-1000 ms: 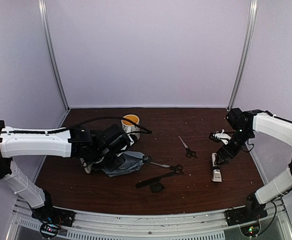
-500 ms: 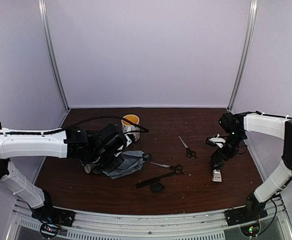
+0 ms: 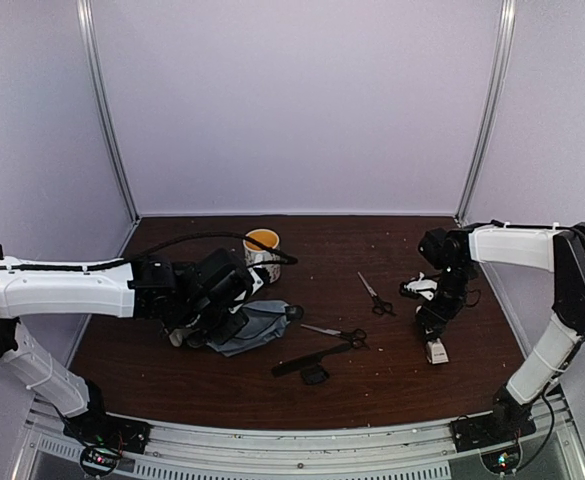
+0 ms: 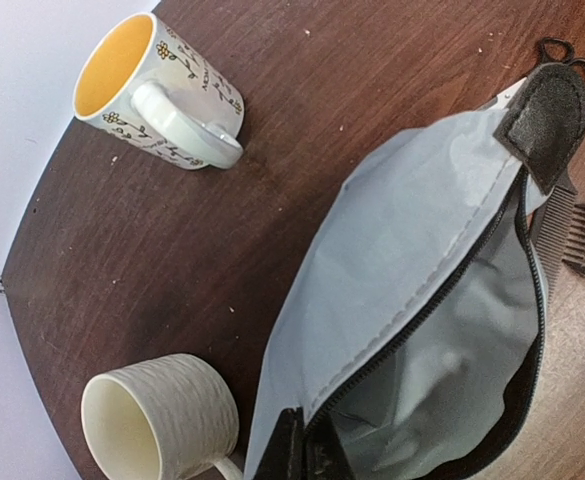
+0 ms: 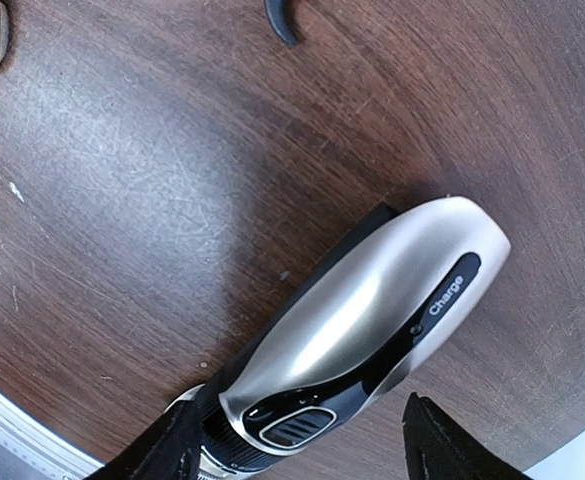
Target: Sort the hair-cutting tools
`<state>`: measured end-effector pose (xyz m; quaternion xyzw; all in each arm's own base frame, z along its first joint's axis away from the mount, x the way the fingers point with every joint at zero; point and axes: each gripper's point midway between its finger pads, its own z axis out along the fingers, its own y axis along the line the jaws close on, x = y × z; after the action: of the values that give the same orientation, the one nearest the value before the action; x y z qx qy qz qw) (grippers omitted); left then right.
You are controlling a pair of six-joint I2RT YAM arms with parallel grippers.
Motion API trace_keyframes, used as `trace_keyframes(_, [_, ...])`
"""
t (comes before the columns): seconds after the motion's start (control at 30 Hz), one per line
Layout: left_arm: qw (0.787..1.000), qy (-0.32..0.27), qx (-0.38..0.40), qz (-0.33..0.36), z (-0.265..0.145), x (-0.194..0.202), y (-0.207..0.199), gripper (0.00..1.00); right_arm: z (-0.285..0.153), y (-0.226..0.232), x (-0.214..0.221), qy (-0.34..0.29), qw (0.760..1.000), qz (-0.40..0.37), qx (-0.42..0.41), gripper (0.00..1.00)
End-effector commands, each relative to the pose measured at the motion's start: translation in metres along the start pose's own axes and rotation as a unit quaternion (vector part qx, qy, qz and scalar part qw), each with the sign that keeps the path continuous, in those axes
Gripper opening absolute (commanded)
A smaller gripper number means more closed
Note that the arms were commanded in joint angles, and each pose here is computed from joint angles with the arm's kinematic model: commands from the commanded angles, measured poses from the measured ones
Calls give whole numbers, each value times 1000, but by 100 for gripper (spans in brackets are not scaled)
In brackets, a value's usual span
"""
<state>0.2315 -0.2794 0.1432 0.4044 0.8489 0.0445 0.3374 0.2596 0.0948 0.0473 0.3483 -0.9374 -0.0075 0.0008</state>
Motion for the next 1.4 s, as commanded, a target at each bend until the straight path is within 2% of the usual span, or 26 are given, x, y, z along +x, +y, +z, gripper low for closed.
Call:
trace_keyframes(0.0, [1000,-22,4,-13,1,-11,0,0,-6,2,1,-1,999,-36,-2,68])
trace_keyframes(0.1, [1000,-23,4,-13,1,-12,0,0,-5,-4,6,2,998,-53,20,56])
trace_keyframes(0.17, [1000,-24,7,-12,1,-12,-1,0,-3,-7,9,2,998,-57,32,54])
trace_keyframes(0.27, [1000,-24,12,-13,2,-13,-4,0,-3,-4,13,-6,997,-65,29,57])
trace_keyframes(0.43, [999,-26,18,-17,2,-13,-5,0,0,3,24,-3,998,-67,20,73])
trace_keyframes(0.7, [999,-32,27,-22,0,-16,-7,0,21,1,46,29,998,-46,35,73])
trace_keyframes(0.97, [999,-28,35,-17,1,-16,-12,0,19,-8,43,23,998,-30,43,56])
trace_keyframes(1.07, [999,-28,43,-14,-1,-16,-13,0,16,-9,44,23,998,-38,42,37])
trace_keyframes(1.2, [997,-27,72,2,-12,-26,-19,0,-2,-9,45,14,996,-65,50,22])
trace_keyframes(1.37, [994,-16,109,17,-20,-28,-29,0,-43,-3,40,-19,991,-119,66,18])
